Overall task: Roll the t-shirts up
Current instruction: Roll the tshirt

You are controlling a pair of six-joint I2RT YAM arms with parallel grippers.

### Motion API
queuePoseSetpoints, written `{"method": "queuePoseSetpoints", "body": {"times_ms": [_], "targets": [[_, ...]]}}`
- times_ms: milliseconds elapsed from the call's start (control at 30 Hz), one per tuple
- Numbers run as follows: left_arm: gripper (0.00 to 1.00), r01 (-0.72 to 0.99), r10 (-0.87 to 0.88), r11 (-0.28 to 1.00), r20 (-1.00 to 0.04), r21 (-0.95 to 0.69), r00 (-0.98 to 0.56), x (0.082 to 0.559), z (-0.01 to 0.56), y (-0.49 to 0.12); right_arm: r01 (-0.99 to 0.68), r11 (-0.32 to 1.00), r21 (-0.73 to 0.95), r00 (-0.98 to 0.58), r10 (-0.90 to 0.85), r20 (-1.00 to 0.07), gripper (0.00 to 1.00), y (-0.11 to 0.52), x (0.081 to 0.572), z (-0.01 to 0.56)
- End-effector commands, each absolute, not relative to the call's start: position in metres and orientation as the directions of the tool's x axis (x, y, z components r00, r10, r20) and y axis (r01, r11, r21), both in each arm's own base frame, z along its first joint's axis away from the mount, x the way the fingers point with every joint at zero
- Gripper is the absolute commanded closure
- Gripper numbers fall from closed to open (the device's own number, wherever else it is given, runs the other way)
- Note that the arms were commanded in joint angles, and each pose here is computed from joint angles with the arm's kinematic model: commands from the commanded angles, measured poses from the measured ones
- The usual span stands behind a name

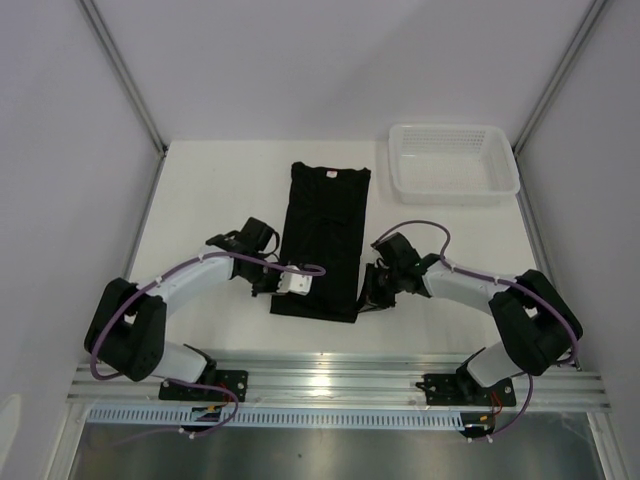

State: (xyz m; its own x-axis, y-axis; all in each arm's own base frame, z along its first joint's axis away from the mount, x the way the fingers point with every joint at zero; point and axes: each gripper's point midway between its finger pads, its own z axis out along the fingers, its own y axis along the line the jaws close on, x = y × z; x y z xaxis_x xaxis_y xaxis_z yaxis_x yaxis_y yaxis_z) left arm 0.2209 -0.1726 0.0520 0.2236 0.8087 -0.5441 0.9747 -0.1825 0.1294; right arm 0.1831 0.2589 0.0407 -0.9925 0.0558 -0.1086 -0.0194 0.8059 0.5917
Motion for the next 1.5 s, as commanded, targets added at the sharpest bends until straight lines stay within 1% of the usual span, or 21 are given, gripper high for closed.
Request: {"method": "queuePoseSetpoints", "body": {"times_ms": [0, 67, 133, 200, 267, 367, 400, 500, 533, 567, 633, 667, 733, 767, 833, 967, 1067, 1200, 1267, 1367, 1467], "targets": [[0.99, 0.973, 0.774, -0.172, -0.590, 0.155, 0.231, 0.233, 0.064, -0.181, -0.057, 0.783, 0.619, -0.992, 0.027, -0.127, 0.86, 0.268, 0.194, 0.053], [0.98, 0.973, 0.773, -0.171, -0.591, 0.155, 0.230, 0.233, 0.063, -0.180, -0.065, 0.779, 0.623, -0.991, 0.022, -0.132, 0.73, 0.270, 0.198, 0.054], [0.93, 0.974, 0.766, -0.170, -0.601, 0.152, 0.227, 0.232, 0.063, -0.182, -0.073, 0.779, 0.622, -0.990, 0.021, -0.143, 0.68, 0.271, 0.202, 0.058], [0.89, 0.977, 0.765, -0.146, -0.609, 0.155, 0.211, 0.235, 0.063, -0.184, -0.106, 0.780, 0.617, -0.983, 0.013, -0.185, 0.60, 0.270, 0.210, 0.067], [0.88, 0.978, 0.768, -0.133, -0.606, 0.163, 0.206, 0.239, 0.061, -0.184, -0.130, 0.790, 0.599, -0.974, 0.011, -0.225, 0.54, 0.268, 0.218, 0.073], [0.85, 0.980, 0.776, -0.119, -0.601, 0.159, 0.192, 0.240, 0.058, -0.180, -0.186, 0.801, 0.569, -0.956, -0.014, -0.294, 0.51, 0.264, 0.227, 0.088], [0.81, 0.982, 0.777, -0.107, -0.603, 0.154, 0.179, 0.240, 0.058, -0.180, -0.195, 0.810, 0.552, -0.950, -0.016, -0.313, 0.51, 0.261, 0.230, 0.090], [0.70, 0.987, 0.781, -0.066, -0.608, 0.145, 0.142, 0.244, 0.058, -0.179, -0.268, 0.796, 0.543, -0.922, -0.048, -0.384, 0.53, 0.261, 0.230, 0.099], [0.70, 0.987, 0.786, -0.053, -0.603, 0.149, 0.133, 0.246, 0.058, -0.178, -0.285, 0.792, 0.540, -0.920, -0.067, -0.387, 0.53, 0.260, 0.223, 0.095], [0.69, 0.989, 0.788, -0.040, -0.604, 0.145, 0.120, 0.247, 0.057, -0.178, -0.300, 0.784, 0.544, -0.917, -0.079, -0.392, 0.57, 0.262, 0.220, 0.094], [0.69, 0.990, 0.793, -0.024, -0.601, 0.138, 0.103, 0.247, 0.057, -0.176, -0.358, 0.749, 0.557, -0.902, -0.125, -0.412, 0.66, 0.272, 0.210, 0.095], [0.69, 0.990, 0.796, -0.024, -0.597, 0.136, 0.102, 0.246, 0.056, -0.175, -0.399, 0.726, 0.559, -0.887, -0.151, -0.437, 0.76, 0.276, 0.206, 0.098], [0.69, 0.992, 0.798, -0.021, -0.595, 0.125, 0.092, 0.243, 0.054, -0.174, -0.475, 0.651, 0.592, -0.861, -0.206, -0.465, 0.86, 0.293, 0.191, 0.103], [0.69, 0.993, 0.800, -0.013, -0.595, 0.118, 0.081, 0.242, 0.053, -0.173, -0.500, 0.616, 0.608, -0.849, -0.214, -0.483, 0.88, 0.301, 0.189, 0.107], [0.67, 0.992, 0.799, 0.004, -0.597, 0.126, 0.073, 0.245, 0.054, -0.173, -0.513, 0.584, 0.630, -0.851, -0.246, -0.465, 0.94, 0.309, 0.179, 0.104], [0.65, 0.990, 0.801, 0.066, -0.598, 0.128, 0.024, 0.252, 0.056, -0.171, -0.519, 0.597, 0.612, -0.849, -0.277, -0.450, 0.95, 0.316, 0.176, 0.086], [0.54, 0.989, 0.797, 0.097, -0.603, 0.114, -0.009, 0.253, 0.057, -0.170, -0.476, 0.655, 0.587, -0.867, -0.238, -0.438, 0.94, 0.314, 0.187, 0.072], [0.46, 0.987, 0.798, 0.117, -0.601, 0.106, -0.030, 0.253, 0.057, -0.167, -0.449, 0.701, 0.555, -0.874, -0.214, -0.437, 0.93, 0.315, 0.203, 0.060], [0.44, 0.985, 0.800, 0.137, -0.598, 0.108, -0.046, 0.255, 0.057, -0.165, -0.428, 0.717, 0.551, -0.883, -0.200, -0.425, 0.92, 0.315, 0.210, 0.053], [0.43, 0.983, 0.799, 0.142, -0.600, 0.121, -0.042, 0.258, 0.059, -0.165, -0.389, 0.761, 0.520, -0.893, -0.171, -0.417, 0.90, 0.310, 0.224, 0.044], [0.43, 0.984, 0.790, 0.138, -0.611, 0.111, -0.042, 0.258, 0.064, -0.168, -0.380, 0.777, 0.502, -0.887, -0.154, -0.435, 0.88, 0.308, 0.236, 0.049]]}}
